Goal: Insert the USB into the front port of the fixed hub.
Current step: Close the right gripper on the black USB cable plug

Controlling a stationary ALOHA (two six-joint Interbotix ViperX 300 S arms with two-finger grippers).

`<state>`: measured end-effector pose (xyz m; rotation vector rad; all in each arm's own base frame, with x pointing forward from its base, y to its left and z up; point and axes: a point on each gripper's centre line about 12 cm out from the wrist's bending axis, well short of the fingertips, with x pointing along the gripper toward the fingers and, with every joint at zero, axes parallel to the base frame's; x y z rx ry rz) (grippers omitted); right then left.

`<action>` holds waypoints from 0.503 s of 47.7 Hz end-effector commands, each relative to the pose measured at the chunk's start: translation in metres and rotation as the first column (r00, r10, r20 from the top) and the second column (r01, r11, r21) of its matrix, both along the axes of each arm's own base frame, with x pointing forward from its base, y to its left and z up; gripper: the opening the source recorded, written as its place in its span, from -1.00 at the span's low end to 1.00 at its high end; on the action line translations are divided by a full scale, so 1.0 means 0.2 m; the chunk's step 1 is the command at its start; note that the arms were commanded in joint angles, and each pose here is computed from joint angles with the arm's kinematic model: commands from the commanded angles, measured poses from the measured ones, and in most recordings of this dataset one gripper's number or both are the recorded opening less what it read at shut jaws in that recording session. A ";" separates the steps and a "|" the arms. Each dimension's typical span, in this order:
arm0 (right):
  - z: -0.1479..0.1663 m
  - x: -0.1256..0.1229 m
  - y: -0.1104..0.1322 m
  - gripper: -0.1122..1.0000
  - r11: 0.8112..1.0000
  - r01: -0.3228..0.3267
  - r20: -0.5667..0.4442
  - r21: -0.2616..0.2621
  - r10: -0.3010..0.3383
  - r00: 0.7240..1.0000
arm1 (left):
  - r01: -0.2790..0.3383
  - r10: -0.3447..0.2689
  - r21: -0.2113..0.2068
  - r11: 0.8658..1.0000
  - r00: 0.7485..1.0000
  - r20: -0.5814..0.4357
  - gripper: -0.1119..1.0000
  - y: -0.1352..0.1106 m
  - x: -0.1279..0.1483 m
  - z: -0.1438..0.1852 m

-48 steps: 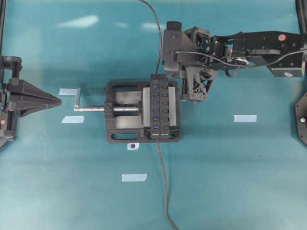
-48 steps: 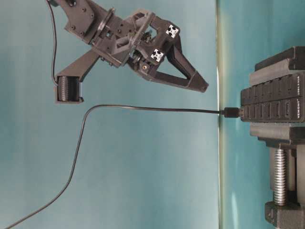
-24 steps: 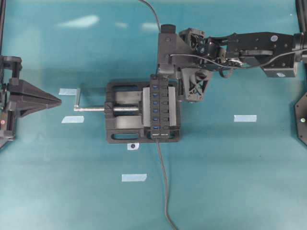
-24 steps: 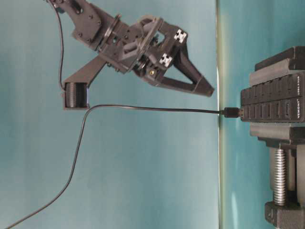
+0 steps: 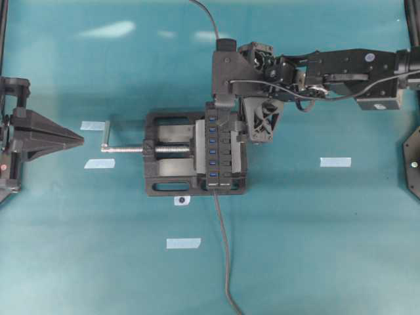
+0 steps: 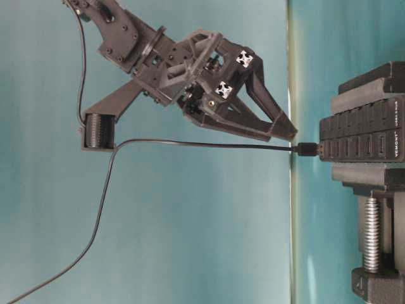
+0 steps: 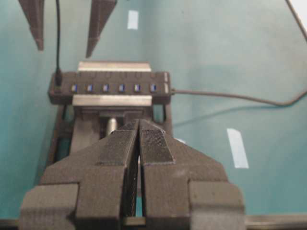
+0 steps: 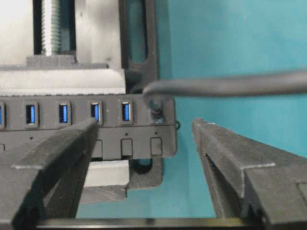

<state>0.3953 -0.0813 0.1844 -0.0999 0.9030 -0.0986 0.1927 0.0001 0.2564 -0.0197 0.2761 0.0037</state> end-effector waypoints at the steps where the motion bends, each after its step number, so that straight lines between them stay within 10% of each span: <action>1: 0.06 0.03 0.00 0.64 1.000 -0.007 0.038 -0.013 0.007 0.999 | -0.002 0.002 0.000 1.000 1.000 0.021 -0.80 0.00 0.01 0.04; 24: -0.02 0.09 -0.03 0.60 1.000 -0.003 0.042 -0.016 0.004 0.999 | 0.000 0.000 0.000 1.000 1.000 0.020 -0.80 0.00 0.01 0.05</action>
